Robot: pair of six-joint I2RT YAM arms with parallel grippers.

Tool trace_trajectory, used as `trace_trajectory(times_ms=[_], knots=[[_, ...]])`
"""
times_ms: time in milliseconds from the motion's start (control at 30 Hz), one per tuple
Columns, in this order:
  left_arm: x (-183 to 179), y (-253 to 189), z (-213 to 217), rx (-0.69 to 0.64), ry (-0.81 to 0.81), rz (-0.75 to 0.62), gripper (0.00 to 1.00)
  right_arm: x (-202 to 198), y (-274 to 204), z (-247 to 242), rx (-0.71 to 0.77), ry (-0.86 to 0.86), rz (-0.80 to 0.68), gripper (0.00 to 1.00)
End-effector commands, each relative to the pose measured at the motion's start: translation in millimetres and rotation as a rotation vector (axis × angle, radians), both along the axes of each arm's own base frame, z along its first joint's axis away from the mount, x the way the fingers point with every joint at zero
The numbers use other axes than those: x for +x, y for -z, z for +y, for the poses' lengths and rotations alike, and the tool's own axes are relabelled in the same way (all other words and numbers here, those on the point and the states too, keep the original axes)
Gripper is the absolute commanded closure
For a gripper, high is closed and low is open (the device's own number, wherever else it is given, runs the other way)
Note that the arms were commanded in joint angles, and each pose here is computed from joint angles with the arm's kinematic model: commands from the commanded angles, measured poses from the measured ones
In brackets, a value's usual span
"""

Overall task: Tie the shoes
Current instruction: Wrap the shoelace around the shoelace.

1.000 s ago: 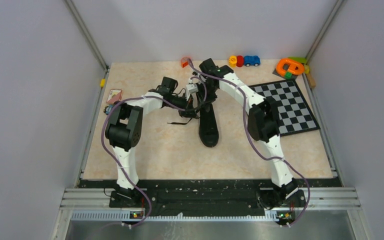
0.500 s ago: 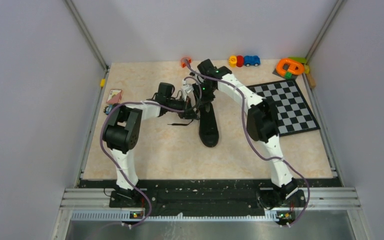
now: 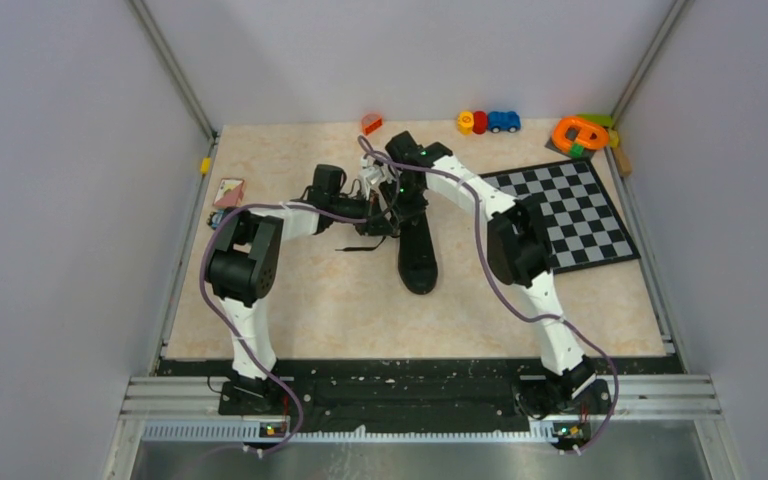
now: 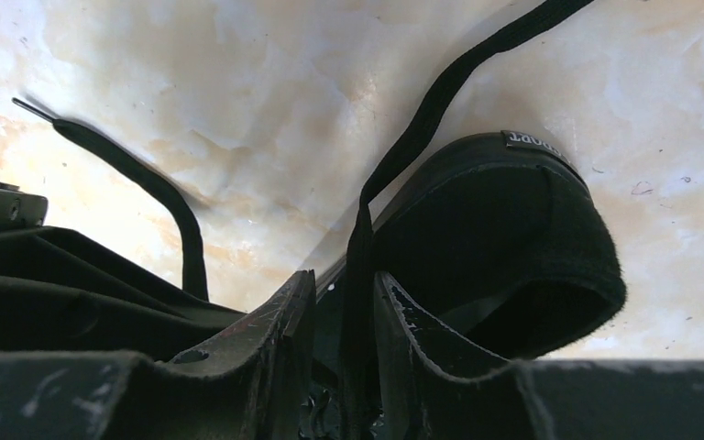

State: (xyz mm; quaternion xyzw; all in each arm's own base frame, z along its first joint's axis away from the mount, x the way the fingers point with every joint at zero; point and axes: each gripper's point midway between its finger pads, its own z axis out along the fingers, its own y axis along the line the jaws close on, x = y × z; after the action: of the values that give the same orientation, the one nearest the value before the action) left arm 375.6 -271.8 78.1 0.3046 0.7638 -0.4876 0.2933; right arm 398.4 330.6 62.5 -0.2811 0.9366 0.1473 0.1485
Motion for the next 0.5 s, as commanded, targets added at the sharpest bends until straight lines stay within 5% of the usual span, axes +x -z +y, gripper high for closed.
trace_trajectory(times_ms=[0,133,467], knots=[[3,-26,0,-0.045,0.013,-0.073,1.0,-7,15,-2,-0.061,-0.027,0.0,0.71],[4,-28,1,-0.047,0.016,-0.082,1.0,-2,8,0,-0.059,-0.004,-0.019,0.93],[7,-34,0,-0.025,0.084,-0.14,1.0,24,-55,3,0.321,0.147,0.022,1.0]])
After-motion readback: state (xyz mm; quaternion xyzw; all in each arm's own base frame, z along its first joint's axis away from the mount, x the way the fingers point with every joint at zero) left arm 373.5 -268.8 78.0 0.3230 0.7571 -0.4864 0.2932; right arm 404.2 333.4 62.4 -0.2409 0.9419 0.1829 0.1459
